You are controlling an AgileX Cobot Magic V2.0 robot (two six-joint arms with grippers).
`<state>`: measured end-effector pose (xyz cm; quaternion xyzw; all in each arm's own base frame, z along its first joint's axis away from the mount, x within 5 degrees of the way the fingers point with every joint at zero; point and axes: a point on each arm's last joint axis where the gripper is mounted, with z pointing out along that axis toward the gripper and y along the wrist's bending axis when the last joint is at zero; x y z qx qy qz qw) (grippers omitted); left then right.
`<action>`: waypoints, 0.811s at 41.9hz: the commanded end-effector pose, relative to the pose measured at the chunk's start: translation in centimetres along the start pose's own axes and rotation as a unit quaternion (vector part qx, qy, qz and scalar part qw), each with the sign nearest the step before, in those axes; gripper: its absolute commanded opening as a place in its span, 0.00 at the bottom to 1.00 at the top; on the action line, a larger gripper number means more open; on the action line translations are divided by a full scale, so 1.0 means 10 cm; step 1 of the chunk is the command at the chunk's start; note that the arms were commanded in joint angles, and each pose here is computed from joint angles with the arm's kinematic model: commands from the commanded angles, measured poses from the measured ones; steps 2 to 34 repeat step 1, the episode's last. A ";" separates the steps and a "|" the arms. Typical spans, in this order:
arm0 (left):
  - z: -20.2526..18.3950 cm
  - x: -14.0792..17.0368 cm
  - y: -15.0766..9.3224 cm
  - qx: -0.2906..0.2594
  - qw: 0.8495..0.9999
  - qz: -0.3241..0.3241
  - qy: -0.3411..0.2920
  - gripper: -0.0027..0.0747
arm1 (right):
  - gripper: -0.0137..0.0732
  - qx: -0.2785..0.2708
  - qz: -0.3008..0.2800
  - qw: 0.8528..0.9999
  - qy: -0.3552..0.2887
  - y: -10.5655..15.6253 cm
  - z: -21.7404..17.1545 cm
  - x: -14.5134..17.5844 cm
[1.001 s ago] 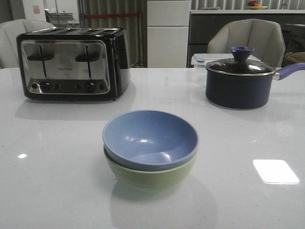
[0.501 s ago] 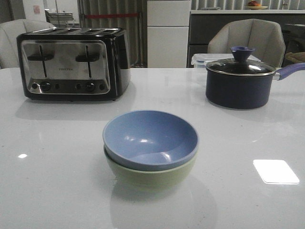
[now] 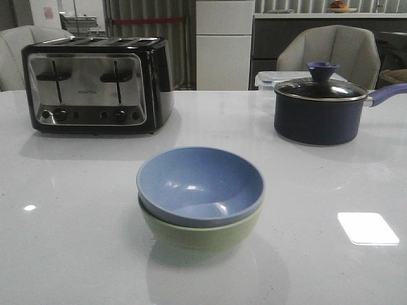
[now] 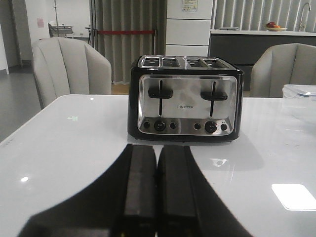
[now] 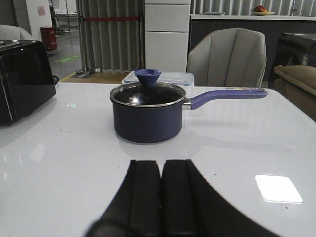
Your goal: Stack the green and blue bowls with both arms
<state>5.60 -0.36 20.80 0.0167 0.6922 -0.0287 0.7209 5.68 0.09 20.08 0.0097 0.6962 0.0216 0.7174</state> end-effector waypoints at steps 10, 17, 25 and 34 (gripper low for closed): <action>-0.02 -0.08 0.00 0.005 0.999 -0.006 -0.052 0.15 | 0.22 -0.004 -0.004 0.998 -0.059 0.01 -0.02 -0.11; -0.02 -0.08 0.00 0.005 0.999 -0.006 -0.052 0.15 | 0.22 -0.004 -0.004 0.998 -0.059 0.01 -0.02 -0.11; -0.02 -0.08 0.00 0.005 0.999 -0.006 -0.052 0.15 | 0.22 -0.004 -0.004 0.998 -0.059 0.01 -0.02 -0.11; -0.02 -0.08 0.00 0.005 0.999 -0.006 -0.052 0.15 | 0.22 -0.004 -0.004 0.998 -0.059 0.01 -0.02 -0.11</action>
